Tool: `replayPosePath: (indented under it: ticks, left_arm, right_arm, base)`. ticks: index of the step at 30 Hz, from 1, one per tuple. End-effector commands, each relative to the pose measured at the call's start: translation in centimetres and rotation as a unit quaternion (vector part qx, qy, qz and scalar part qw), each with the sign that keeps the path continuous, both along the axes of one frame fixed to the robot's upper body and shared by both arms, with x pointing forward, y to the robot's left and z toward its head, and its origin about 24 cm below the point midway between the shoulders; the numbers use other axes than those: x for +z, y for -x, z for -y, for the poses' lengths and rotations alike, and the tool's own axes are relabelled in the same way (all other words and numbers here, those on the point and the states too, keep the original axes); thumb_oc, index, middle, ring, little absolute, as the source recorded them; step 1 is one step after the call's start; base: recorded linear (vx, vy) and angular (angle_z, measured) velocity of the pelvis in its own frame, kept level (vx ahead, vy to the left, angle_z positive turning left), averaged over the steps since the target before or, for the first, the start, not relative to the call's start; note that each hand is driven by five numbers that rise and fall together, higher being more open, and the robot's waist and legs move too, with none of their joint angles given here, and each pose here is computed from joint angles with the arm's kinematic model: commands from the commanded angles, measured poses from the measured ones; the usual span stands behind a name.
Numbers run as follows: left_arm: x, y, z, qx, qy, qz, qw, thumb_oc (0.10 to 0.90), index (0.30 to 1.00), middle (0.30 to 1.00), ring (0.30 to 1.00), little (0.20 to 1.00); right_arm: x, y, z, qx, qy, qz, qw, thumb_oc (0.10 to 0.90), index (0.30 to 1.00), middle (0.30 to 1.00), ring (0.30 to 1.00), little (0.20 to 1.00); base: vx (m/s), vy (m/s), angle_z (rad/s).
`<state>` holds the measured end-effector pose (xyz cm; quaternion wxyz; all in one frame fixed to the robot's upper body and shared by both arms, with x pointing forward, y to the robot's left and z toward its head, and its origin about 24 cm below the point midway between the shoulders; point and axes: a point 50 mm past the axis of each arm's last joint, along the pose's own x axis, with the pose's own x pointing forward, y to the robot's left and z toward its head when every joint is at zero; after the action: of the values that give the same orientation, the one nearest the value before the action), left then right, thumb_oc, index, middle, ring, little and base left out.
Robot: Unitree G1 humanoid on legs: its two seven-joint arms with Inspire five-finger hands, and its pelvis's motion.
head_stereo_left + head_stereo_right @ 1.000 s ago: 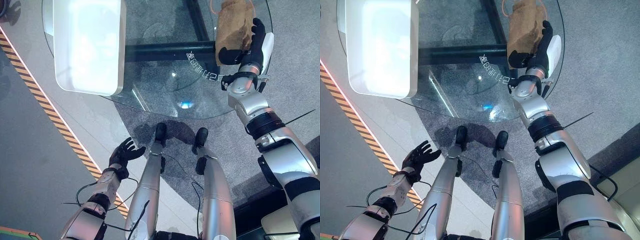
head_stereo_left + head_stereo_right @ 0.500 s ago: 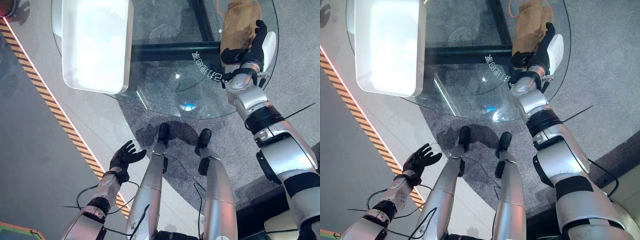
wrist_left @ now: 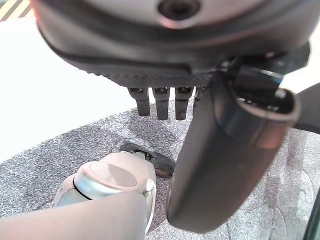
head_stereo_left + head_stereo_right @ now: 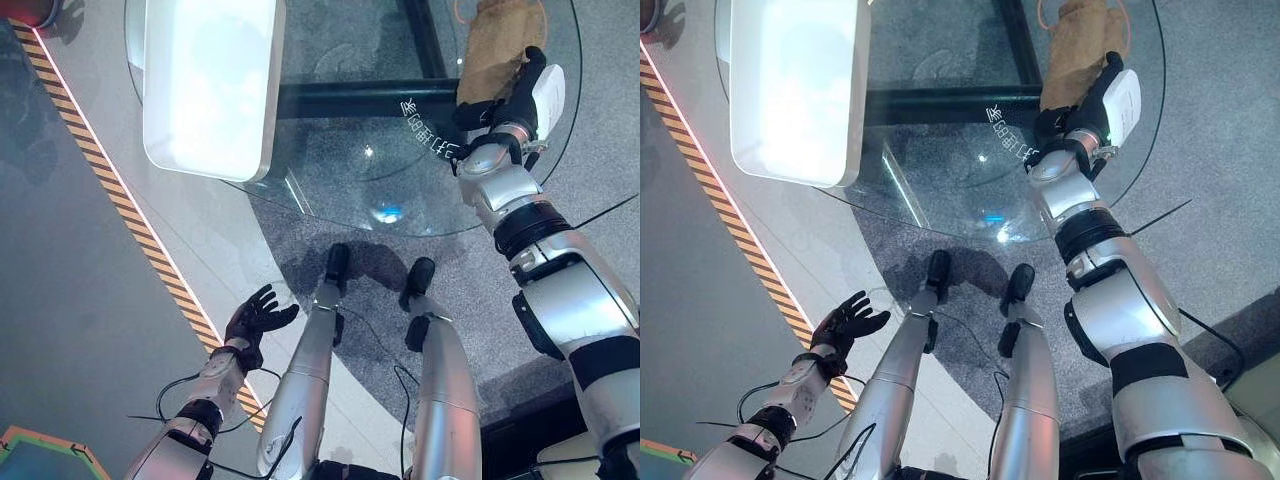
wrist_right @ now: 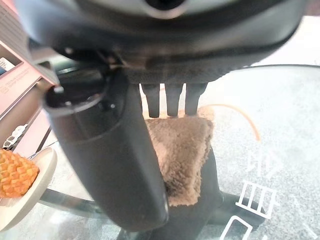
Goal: Wipe the table with a cloth and put it in the basket.
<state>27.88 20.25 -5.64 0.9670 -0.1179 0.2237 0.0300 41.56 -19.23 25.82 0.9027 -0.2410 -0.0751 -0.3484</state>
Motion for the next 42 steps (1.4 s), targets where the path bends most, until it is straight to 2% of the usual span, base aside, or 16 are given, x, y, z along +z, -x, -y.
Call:
replayPosePath:
  ticks: [1, 7, 8, 9, 10, 11, 19, 31, 38, 42]
  left_arm:
    - [-1.7, 1.9, 0.6, 0.012, 0.017, -0.022, 1.0, 0.8, 0.9, 0.9, 0.9, 0.9]
    - [-1.8, 2.1, 0.5, 0.012, 0.018, -0.025, 0.999, 0.8, 0.9, 0.9, 0.9, 0.9]
    - [-1.8, 2.1, 0.4, 0.012, 0.018, -0.025, 0.999, 0.8, 0.9, 0.9, 0.9, 0.9]
    - [-1.8, 2.0, 0.5, 0.011, 0.018, -0.025, 0.999, 0.8, 0.9, 0.9, 0.9, 0.9]
    - [-1.5, 1.7, 0.5, 0.012, 0.018, -0.02, 1.0, 0.8, 0.9, 0.9, 0.9, 0.9]
    - [-1.5, 1.7, 0.4, 0.011, 0.018, -0.02, 1.0, 0.8, 0.9, 0.9, 0.9, 0.9]
    - [-1.8, 2.1, 0.4, 0.01, 0.018, -0.026, 0.999, 0.8, 0.9, 0.9, 0.9, 0.9]
    - [-1.4, 1.7, 0.4, 0.008, 0.016, -0.022, 1.0, 0.8, 0.9, 0.9, 0.9, 0.9]
    - [-1.3, 1.6, 0.6, 0.007, 0.015, -0.02, 1.0, 0.8, 0.9, 0.9, 0.9, 0.9]
    - [-1.5, 1.8, 0.6, 0.005, 0.015, -0.023, 1.0, 0.8, 0.9, 0.9, 0.9, 0.9]
  right_arm:
    - [4.6, 0.7, 1.2, -0.041, 0.069, 0.063, 0.995, 0.8, 0.9, 0.9, 0.9, 0.9]
    - [3.7, 0.4, 1.8, -0.039, 0.075, 0.03, 0.996, 0.8, 0.9, 0.9, 0.9, 0.9]
    - [3.6, 0.4, 1.8, -0.039, 0.077, 0.027, 0.996, 0.633, 0.756, 0.756, 0.756, 0.733]
    - [3.6, 0.4, 1.8, -0.039, 0.079, 0.024, 0.996, 0.405, 0.561, 0.561, 0.561, 0.505]
    - [3.9, 0.4, 1.7, -0.039, 0.079, 0.028, 0.996, 0.314, 0.484, 0.484, 0.484, 0.414]
    - [3.8, 0.4, 1.7, -0.039, 0.082, 0.024, 0.996, 0.1, 0.3, 0.3, 0.3, 0.2]
    - [3.0, 0.3, 2.2, -0.046, 0.078, 0.012, 0.996, 0.1, 0.3, 0.3, 0.3, 0.2]
    - [4.1, 0.4, 1.9, -0.034, 0.088, 0.035, 0.995, 0.1, 0.3, 0.3, 0.3, 0.2]
    - [4.7, 0.3, -0.2, 0.035, 0.119, 0.061, 0.99, 0.1, 0.3, 0.3, 0.3, 0.2]
    - [4.7, 0.2, -2.8, 0.11, 0.175, 0.063, 0.976, 0.1, 0.3, 0.3, 0.3, 0.2]
  base:
    - [0.07, -0.005, 0.06]
    - [0.02, -0.002, 0.01]
    - [0.0, 0.0, 0.0]
    - [-0.08, 0.014, 0.02]
    - [-0.08, 0.012, 0.01]
    - [0.0, 0.0, 0.0]
    - [0.01, -0.004, 0.0]
    - [-0.01, -0.006, 0.01]
    - [0.02, -0.004, 0.0]
    - [0.04, -0.015, -0.02]
